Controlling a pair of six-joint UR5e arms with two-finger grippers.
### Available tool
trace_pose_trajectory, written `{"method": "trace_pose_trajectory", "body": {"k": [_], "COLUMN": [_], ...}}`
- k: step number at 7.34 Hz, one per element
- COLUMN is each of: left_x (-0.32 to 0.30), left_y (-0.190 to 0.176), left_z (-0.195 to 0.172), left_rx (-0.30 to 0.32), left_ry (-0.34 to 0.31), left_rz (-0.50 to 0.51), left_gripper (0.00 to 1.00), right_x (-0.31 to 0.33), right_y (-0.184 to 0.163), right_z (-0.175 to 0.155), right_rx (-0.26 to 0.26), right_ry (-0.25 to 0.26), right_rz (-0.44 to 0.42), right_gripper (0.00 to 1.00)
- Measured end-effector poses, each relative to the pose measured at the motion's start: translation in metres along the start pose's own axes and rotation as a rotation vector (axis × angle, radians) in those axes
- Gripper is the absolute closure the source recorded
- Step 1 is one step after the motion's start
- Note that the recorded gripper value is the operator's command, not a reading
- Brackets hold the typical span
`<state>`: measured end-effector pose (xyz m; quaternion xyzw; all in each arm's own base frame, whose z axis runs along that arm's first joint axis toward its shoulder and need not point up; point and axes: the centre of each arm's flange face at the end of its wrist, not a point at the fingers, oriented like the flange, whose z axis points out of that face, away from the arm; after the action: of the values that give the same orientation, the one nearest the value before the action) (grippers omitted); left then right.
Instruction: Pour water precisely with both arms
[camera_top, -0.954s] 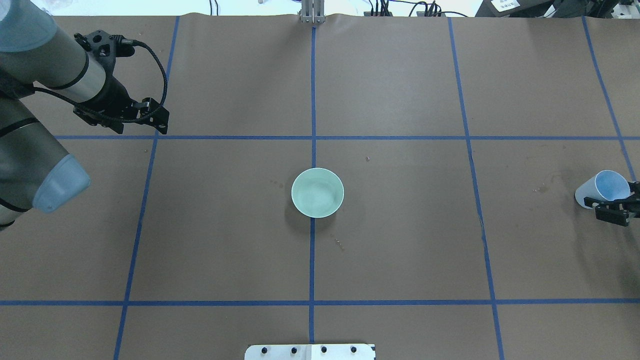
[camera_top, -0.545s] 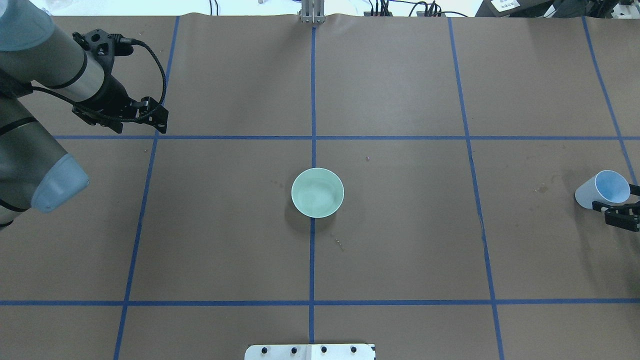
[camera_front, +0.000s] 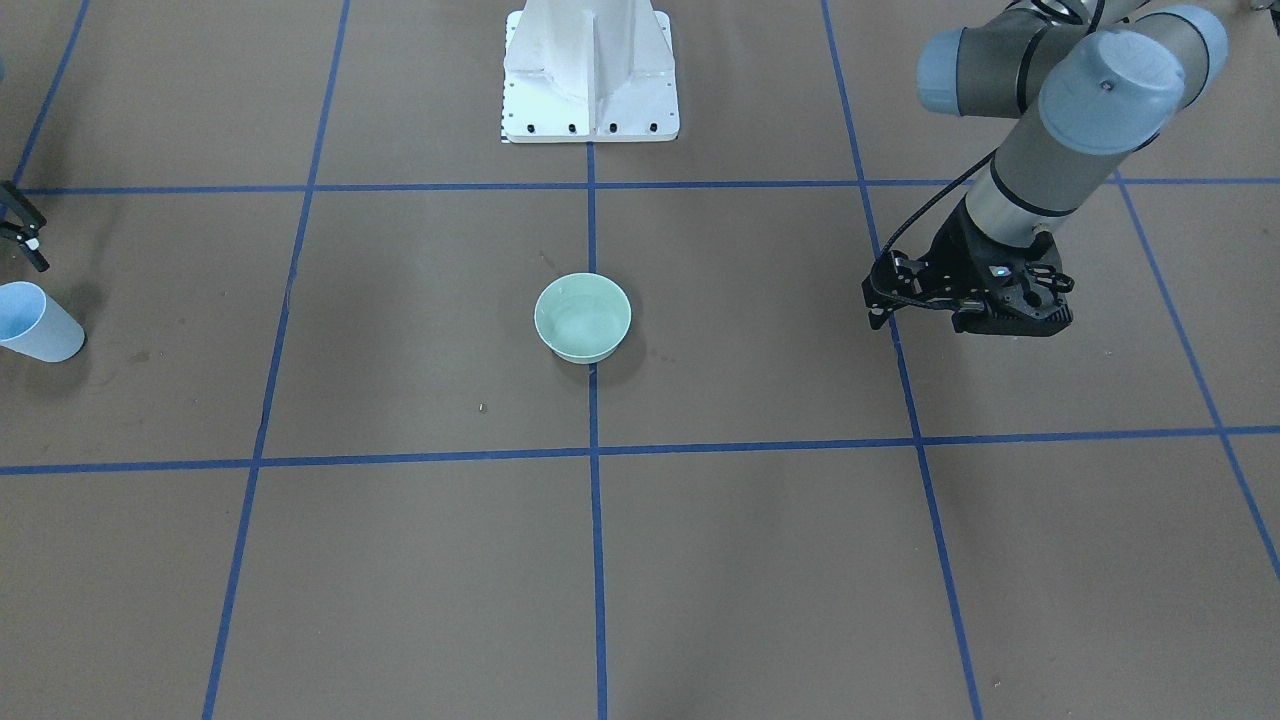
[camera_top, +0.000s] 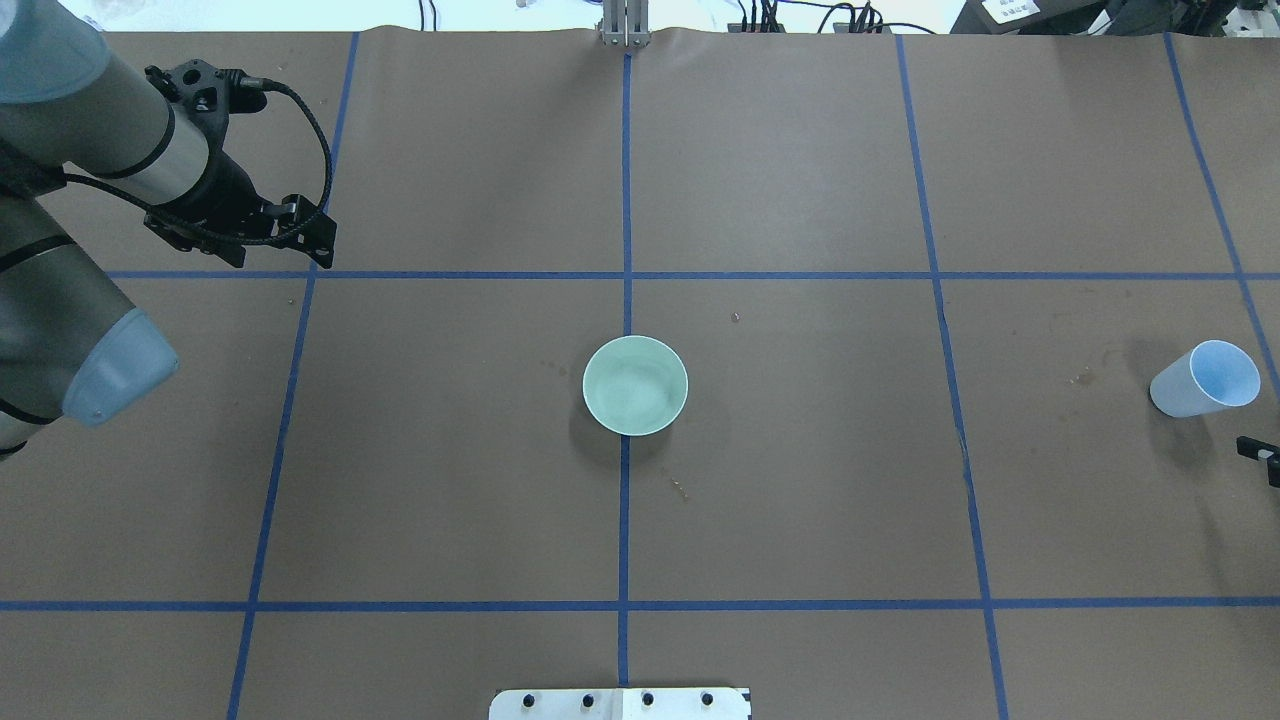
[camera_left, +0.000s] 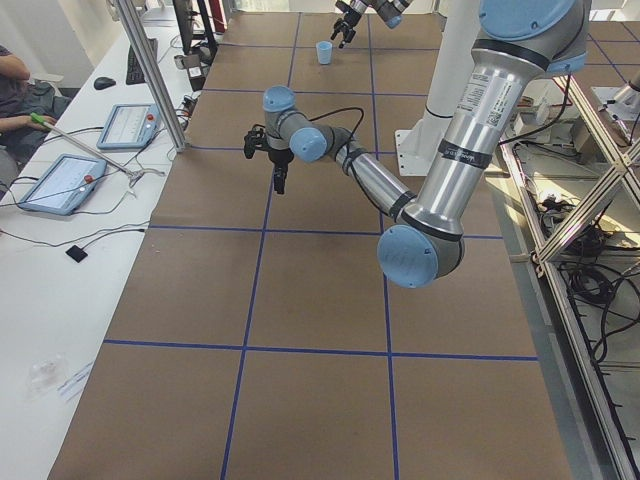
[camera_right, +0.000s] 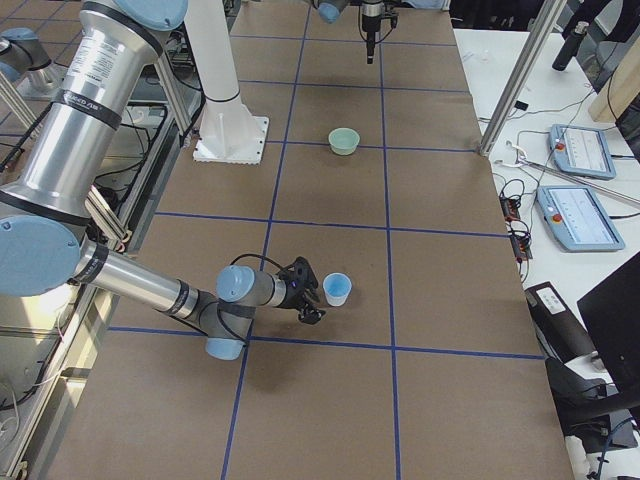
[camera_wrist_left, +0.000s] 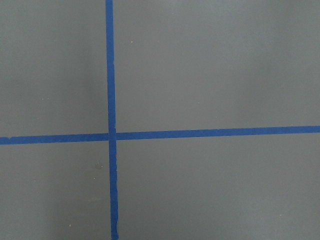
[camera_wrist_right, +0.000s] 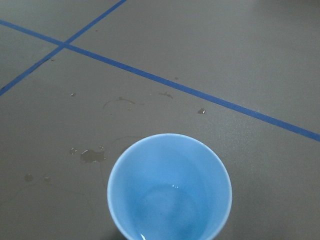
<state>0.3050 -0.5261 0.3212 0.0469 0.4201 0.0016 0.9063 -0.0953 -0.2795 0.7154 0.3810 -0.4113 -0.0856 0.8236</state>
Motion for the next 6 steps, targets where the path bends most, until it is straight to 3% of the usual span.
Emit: {"method": "trace_pose_trajectory", "body": {"k": [3,6], "left_x": [-0.002,-0.002], "left_y": [0.001,0.003], "left_z": [0.002,0.005], "left_rx": [-0.002,-0.01], "left_ry": [-0.003,-0.005], "left_rz": [-0.003,-0.013], "left_gripper": [0.0,0.0], "right_x": [0.016,0.046], "right_y": [0.0,-0.042], "right_z": [-0.026,-0.014], "right_rx": [-0.038,-0.077], "right_ry": [-0.055,-0.016], "right_rz": [0.05,0.126], "right_gripper": [0.01,0.01]}}
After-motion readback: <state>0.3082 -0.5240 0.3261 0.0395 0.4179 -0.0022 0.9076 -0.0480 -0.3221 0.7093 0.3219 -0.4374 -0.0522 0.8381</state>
